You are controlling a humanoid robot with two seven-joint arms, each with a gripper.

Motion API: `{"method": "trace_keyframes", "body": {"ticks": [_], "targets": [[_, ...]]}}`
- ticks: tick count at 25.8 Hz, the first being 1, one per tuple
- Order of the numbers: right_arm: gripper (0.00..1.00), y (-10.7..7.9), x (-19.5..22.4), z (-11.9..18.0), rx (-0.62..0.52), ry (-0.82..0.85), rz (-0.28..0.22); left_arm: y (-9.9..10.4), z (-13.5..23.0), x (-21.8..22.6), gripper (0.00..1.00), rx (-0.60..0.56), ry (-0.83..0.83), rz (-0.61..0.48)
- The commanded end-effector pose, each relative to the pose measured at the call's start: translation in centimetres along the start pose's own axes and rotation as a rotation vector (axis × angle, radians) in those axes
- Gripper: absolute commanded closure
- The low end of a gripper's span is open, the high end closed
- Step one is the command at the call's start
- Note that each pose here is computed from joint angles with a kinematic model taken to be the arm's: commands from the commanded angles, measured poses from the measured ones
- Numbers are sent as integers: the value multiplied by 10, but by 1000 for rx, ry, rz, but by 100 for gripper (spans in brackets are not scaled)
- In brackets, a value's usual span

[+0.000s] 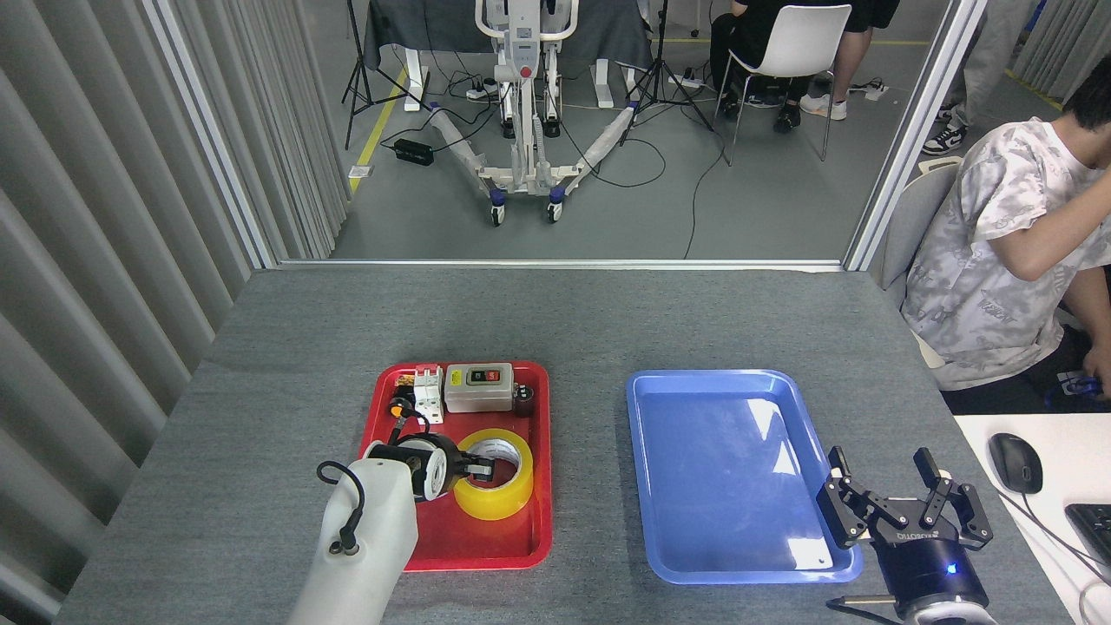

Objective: Place and move tape with both arms
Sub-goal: 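Lower the left gripper into the tape roll's hole and grip its rim, then lift the tape with the left gripper and carry it toward the right gripper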

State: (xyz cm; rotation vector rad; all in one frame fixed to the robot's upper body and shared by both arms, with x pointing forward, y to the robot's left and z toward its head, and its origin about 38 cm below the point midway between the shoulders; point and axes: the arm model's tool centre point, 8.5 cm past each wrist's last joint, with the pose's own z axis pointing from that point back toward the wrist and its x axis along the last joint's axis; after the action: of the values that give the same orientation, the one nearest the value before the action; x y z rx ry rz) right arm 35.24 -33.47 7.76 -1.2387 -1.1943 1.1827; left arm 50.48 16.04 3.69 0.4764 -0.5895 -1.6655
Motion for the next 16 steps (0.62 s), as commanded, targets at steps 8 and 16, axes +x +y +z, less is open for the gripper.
{"method": "trace_keyframes", "body": {"ticks": [8, 16], "targets": [[1, 5, 4, 1, 9, -1, 8, 4, 2, -13, 84, 30, 6, 14], [1, 9, 14, 3, 15, -7, -3, 11, 12, -39, 100, 173, 7, 102]]}}
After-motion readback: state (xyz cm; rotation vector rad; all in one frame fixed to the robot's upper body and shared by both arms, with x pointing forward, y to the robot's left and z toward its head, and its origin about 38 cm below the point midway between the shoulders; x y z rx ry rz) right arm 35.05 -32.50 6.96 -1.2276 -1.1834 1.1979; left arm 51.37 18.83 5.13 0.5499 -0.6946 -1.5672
